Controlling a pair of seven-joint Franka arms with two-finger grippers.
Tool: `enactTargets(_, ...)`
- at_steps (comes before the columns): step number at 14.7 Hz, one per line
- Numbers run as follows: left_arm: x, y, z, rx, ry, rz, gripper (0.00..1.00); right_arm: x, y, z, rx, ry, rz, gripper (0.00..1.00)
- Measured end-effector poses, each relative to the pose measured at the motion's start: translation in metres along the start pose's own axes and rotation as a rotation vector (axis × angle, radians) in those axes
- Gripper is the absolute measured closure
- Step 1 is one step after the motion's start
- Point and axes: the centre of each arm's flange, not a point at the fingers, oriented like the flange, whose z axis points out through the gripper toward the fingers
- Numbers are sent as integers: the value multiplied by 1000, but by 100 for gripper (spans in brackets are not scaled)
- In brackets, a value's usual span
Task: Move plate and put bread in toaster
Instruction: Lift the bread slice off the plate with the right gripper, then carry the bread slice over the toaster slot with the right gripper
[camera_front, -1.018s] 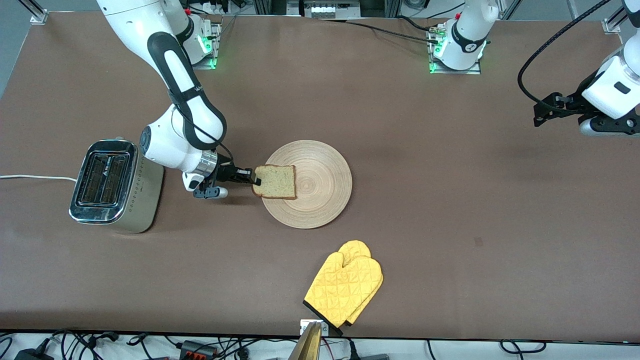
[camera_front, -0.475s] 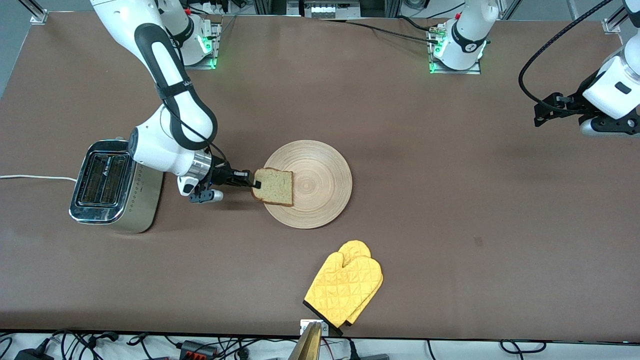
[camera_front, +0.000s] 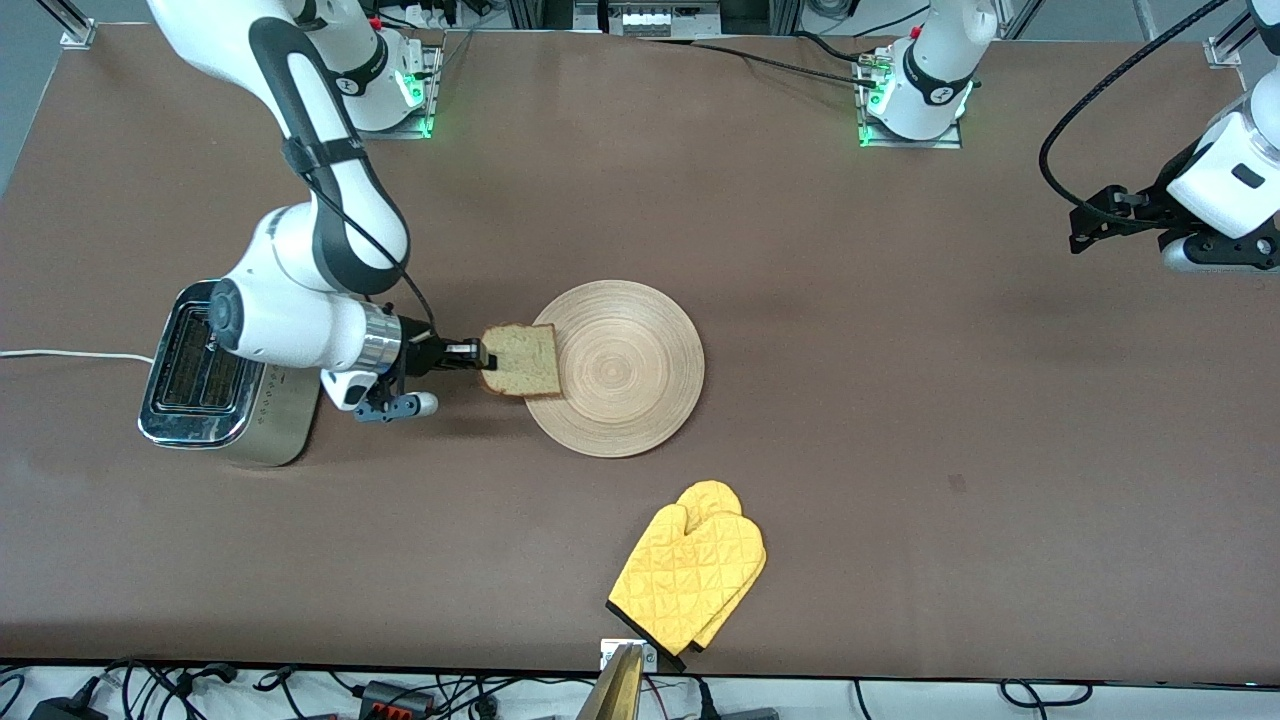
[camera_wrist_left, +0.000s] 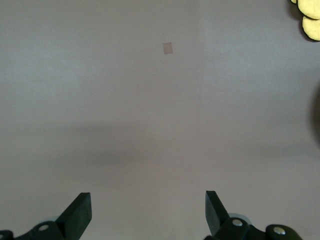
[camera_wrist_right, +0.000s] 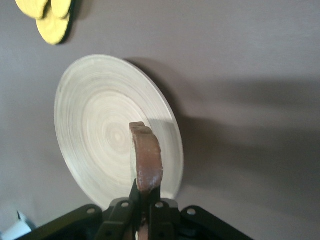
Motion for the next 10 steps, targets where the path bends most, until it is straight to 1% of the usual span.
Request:
enactTargets(2,0,-1,0,0,0,-1,0,2,11,-37,-38,-69,-5,92)
enactTargets(4,0,-1,0,0,0,-2,0,1,27,-75,-113,-126,-10,92)
enactTargets(6,0,-1,0,0,0,-2,0,-2,36,-111,-195,-173,-13,92)
enactTargets(10,0,-1,0,0,0,-2,0,-16,41,-171,-315,-250,-2,92)
